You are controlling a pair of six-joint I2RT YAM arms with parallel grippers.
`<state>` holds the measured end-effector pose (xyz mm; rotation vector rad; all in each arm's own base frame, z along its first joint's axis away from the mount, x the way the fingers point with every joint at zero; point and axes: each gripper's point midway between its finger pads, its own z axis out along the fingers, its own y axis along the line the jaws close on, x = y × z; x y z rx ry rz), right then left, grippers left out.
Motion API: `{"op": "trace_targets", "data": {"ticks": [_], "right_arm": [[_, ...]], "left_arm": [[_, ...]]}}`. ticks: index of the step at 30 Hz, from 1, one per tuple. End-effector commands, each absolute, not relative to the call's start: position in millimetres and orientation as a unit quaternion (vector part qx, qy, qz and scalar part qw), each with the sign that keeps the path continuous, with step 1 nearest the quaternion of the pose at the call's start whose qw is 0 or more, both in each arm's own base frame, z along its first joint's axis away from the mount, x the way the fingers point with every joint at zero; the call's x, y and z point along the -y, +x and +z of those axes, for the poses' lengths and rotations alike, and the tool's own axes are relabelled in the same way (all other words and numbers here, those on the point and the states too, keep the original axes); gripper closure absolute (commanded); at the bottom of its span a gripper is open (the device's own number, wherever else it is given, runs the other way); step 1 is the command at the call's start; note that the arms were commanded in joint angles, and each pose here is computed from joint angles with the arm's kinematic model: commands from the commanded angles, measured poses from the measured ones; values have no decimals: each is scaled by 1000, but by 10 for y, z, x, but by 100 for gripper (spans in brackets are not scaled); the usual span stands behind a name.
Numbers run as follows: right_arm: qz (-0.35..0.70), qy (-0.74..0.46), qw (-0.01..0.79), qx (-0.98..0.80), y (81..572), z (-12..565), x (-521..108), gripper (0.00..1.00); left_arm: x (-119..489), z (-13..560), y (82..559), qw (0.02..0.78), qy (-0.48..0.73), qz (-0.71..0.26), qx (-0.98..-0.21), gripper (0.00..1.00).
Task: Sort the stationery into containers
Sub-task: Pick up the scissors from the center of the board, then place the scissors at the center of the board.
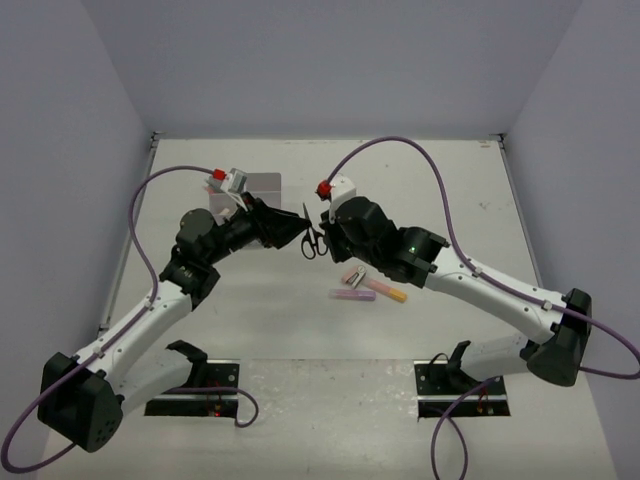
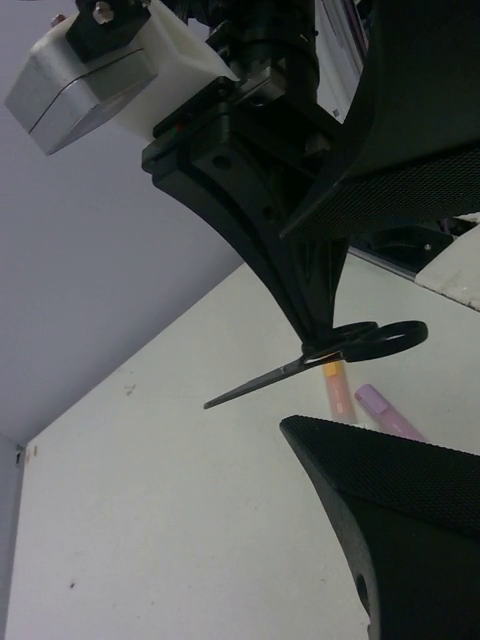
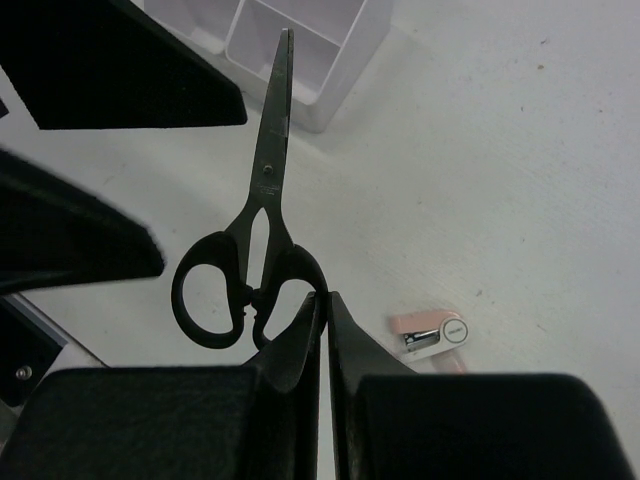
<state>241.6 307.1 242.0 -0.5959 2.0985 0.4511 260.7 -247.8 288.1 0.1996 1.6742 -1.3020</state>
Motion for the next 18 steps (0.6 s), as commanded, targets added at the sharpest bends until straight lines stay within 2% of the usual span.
{"op": "trace_targets", "data": {"ticks": [1,7,8,10,12,13,14,15,17,18], "right_arm": [[194,-220,467,-834,2424,2703,-3115,100],[202,-242,469,-825,2317,2758,-3217,100],[203,-244,470,-824,2305,2769,-3227,100],[202,-239,474,-823,2305,2779,-3224,100],[202,-239,476,-822,2304,2780,-3223,100],[204,-235,480,-820,2308,2806,-3216,100],[204,-235,481,-820,2308,2812,-3213,100],[200,-233,483,-820,2319,2811,-3200,100],[198,-231,487,-819,2332,2822,-3189,100],[197,-232,488,-818,2334,2816,-3183,93]], "left_arm": [[2414,3041,2802,525,69,-499,-686,42],[2472,3060,2823,519,77,-506,-685,46],[2484,3064,2825,517,79,-508,-685,49],[2522,3091,2793,510,89,-518,-681,64],[2530,3105,2767,508,94,-523,-678,72],[2533,3098,2751,506,96,-524,-678,84],[2533,3096,2748,505,97,-524,-679,85],[2536,3109,2729,505,101,-525,-678,96],[2544,3126,2692,503,111,-528,-675,100],[2532,3133,2696,507,113,-522,-676,100]]}}
